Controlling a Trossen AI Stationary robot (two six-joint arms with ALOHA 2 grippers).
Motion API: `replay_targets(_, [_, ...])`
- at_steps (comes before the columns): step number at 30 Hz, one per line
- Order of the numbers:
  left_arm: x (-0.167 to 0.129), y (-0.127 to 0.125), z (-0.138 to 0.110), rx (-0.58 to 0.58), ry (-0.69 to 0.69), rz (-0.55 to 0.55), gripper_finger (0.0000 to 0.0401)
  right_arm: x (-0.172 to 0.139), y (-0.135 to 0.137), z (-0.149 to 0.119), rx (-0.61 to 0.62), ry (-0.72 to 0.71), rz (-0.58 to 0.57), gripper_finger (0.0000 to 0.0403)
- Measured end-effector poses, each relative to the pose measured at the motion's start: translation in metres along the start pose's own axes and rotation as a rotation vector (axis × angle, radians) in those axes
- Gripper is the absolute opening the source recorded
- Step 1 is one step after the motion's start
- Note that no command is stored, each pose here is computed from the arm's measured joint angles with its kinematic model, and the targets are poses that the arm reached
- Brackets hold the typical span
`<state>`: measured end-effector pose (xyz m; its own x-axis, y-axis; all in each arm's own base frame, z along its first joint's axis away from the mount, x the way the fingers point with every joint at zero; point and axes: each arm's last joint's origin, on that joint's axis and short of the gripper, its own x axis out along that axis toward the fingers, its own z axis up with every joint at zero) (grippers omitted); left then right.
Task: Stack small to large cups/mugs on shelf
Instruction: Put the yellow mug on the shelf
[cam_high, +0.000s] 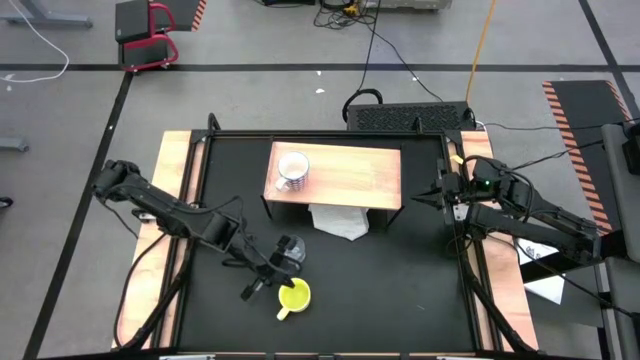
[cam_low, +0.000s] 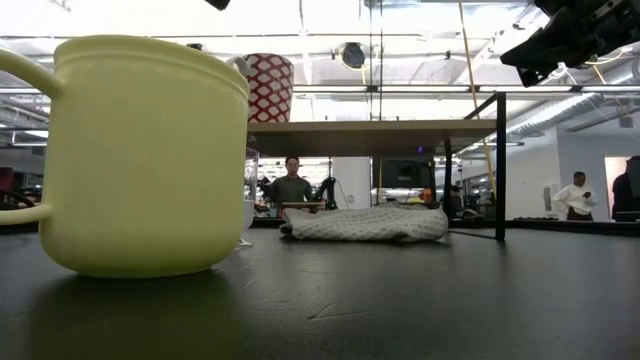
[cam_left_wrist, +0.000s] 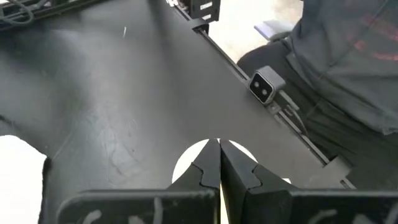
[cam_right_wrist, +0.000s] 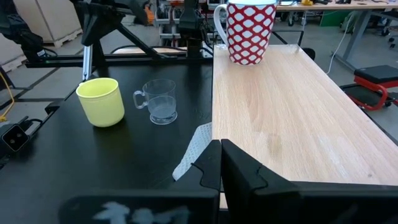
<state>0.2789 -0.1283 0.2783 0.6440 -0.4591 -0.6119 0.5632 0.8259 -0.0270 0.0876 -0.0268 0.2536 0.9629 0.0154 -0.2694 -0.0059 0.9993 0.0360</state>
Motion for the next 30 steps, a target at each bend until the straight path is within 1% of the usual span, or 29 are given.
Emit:
replay_targets(5, [0.0,0.0,-0.005,-0.018,0.051,0.003,0.0,0.0,0.0,0.0,0.0,0.0,0.0,0.0])
replay_targets(12, [0.0,0.001,-0.008,-0.045,0.079,0.019,0.0,0.0,0.0,0.0,-0.001,0.0,0.0,0.0])
replay_targets(15, [0.008,-0.002,-0.011,-0.05,0.116,0.013,0.0,0.0,0.0,0.0,0.0,0.0,0.0,0.0])
replay_targets(20, [0.032,-0.014,-0.021,-0.006,0.194,-0.024,0.0,0.0,0.0,0.0,0.0,0.001,0.0,0.0])
replay_targets(22, [0.039,-0.017,-0.024,0.008,0.215,-0.012,0.0,0.0,0.0,0.0,-0.001,0.0,0.0,0.0])
replay_targets(28, [0.042,-0.021,-0.023,0.017,0.203,-0.015,0.0,0.0,0.0,0.0,0.0,0.001,0.0,0.0])
replay_targets(30, [0.042,-0.022,-0.024,0.015,0.204,-0.039,0.0,0.0,0.0,0.0,-0.001,0.0,0.0,0.0])
